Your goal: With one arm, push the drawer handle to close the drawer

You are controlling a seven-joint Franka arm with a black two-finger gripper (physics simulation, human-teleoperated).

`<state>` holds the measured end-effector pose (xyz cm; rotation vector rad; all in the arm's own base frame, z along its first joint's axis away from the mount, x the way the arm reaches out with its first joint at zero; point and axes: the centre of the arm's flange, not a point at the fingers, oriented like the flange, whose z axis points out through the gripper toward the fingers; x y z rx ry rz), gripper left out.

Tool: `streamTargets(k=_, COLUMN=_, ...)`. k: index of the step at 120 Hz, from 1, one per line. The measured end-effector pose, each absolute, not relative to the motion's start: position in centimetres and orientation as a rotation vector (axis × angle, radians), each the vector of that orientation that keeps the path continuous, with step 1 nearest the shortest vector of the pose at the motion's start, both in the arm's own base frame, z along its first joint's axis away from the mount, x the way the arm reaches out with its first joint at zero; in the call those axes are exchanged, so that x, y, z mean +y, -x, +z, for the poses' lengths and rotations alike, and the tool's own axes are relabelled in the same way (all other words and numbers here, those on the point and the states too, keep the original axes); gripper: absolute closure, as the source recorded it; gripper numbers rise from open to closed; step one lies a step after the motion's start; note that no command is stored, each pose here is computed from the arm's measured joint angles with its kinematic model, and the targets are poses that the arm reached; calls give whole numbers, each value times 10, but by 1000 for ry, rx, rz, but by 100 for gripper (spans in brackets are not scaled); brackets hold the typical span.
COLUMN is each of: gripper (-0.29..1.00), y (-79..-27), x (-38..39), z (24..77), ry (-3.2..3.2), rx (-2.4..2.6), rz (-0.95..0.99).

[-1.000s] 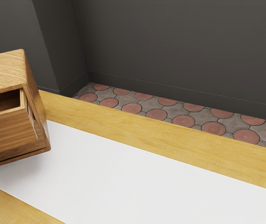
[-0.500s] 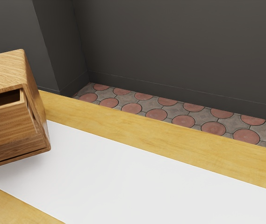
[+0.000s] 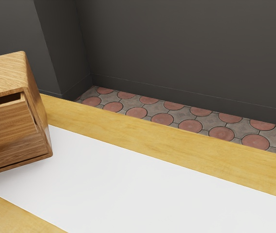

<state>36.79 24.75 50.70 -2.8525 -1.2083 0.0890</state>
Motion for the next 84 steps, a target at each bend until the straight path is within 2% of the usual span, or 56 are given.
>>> streamTargets(k=84, gripper=79, y=-401, x=292, z=511, ry=2824, rx=-1246, rz=69)
